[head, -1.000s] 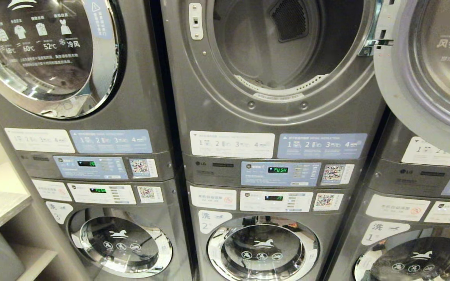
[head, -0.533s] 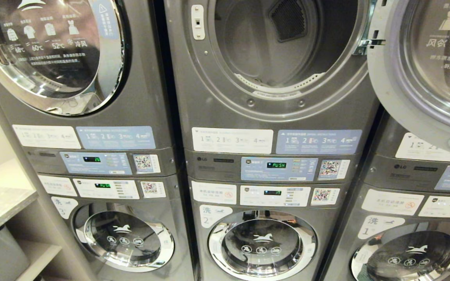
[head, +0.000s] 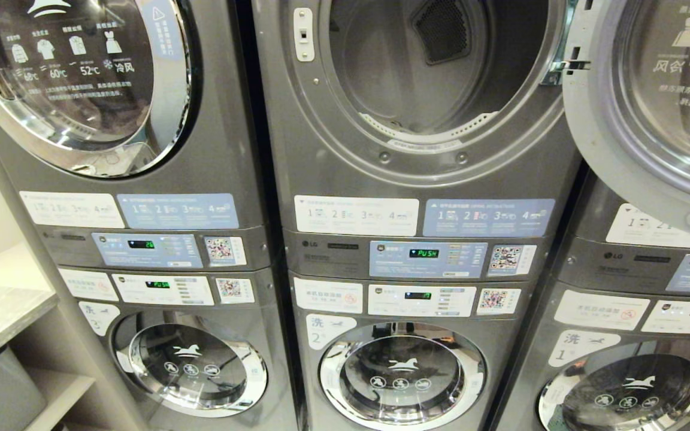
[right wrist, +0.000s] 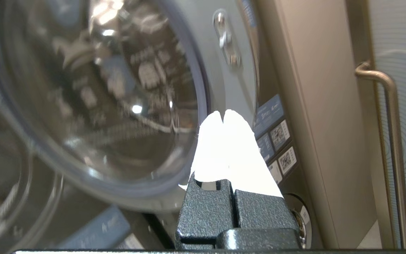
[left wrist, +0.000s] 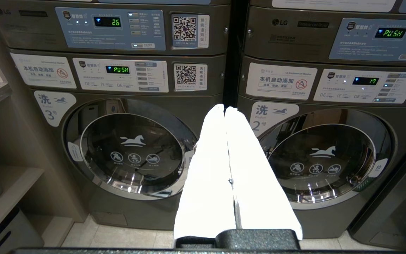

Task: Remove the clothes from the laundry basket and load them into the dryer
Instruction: Close the dryer

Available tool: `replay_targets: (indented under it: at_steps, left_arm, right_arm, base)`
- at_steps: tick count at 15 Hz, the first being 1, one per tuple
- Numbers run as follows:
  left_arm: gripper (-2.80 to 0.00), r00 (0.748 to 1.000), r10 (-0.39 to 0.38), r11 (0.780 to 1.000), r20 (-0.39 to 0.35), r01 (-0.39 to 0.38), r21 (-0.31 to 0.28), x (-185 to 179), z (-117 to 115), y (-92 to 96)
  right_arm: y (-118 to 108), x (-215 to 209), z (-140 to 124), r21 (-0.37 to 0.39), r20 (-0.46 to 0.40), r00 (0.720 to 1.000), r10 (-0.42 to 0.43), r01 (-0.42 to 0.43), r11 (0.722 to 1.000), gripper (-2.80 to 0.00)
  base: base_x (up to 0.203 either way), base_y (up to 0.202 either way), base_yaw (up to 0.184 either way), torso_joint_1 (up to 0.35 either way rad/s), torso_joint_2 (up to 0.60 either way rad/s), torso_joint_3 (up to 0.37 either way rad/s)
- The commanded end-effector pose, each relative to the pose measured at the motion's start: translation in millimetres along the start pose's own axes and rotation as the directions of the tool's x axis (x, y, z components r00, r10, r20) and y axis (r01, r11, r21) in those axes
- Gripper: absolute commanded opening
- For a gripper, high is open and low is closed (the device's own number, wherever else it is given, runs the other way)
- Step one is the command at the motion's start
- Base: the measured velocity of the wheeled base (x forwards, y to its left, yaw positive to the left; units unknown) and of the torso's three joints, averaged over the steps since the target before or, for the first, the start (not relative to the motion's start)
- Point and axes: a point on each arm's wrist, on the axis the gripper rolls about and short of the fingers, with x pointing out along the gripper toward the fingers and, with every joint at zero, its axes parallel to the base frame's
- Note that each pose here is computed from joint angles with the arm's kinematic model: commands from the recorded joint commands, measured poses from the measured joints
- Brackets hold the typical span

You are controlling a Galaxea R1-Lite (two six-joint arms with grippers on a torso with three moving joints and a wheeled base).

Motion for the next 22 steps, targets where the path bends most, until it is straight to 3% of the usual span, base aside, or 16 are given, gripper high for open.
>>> replay_targets:
  at_steps: [1,3,6,7,9,12,14,18,22]
  left_arm:
    - [-2.8,1.0,0.0,1.0,-0.002,0.0,0.0,0,0,0.0]
    - [-2.8,1.0,0.0,1.0,0.0,0.0,0.0,0,0,0.0]
    - [-2.8,1.0,0.0,1.0,0.0,0.0,0.0,0,0,0.0]
    - [-2.8,1.0,0.0,1.0,-0.001,0.0,0.0,0,0,0.0]
    - [-2.8,1.0,0.0,1.0,-0.001,0.0,0.0,0,0,0.0]
    - [-2.8,1.0,0.0,1.0,-0.002,0.0,0.0,0,0,0.0]
    - [-2.8,1.0,0.0,1.0,-0.001,0.0,0.0,0,0,0.0]
    - [-2.8,1.0,0.0,1.0,-0.001,0.0,0.0,0,0,0.0]
    - [-2.8,1.0,0.0,1.0,-0.001,0.0,0.0,0,0,0.0]
  right_arm:
    - [31,30,2,-0.015,-0.023,0.999,-0.028,0.028,1.0,-2.8]
    - [32,31,9,-0.004,0.026,0.999,-0.033,0.033,0.999,-2.8]
    - [28,31,6,-0.015,0.085,0.989,-0.12,0.121,0.993,-2.8]
    - [25,31,2,0.0,0.071,0.988,-0.134,0.135,0.991,-2.8]
    - [16,46,-22,0.041,-0.053,0.986,-0.16,0.162,0.986,-2.8]
    - [2,85,-47,0.101,-0.148,0.939,-0.311,0.327,0.94,-2.8]
    - [-8,111,-63,0.101,-0.206,0.905,-0.372,0.398,0.912,-2.8]
    - [-38,137,-71,0.072,-0.145,0.878,-0.457,0.47,0.88,-2.8]
    - [-48,145,-78,0.052,-0.154,0.914,-0.374,0.386,0.921,-2.8]
  base:
    - [0.0,0.0,0.0,0.0,0.0,0.0]
    - [0.0,0.0,0.0,0.0,0.0,0.0]
    - [0.0,0.0,0.0,0.0,0.0,0.0]
    - [0.0,0.0,0.0,0.0,0.0,0.0]
    - [0.0,0.0,0.0,0.0,0.0,0.0]
    - [0.0,0.0,0.0,0.0,0.0,0.0]
    - [0.0,0.0,0.0,0.0,0.0,0.0]
    - [0.0,0.0,0.0,0.0,0.0,0.0]
    - [0.0,0.0,0.0,0.0,0.0,0.0]
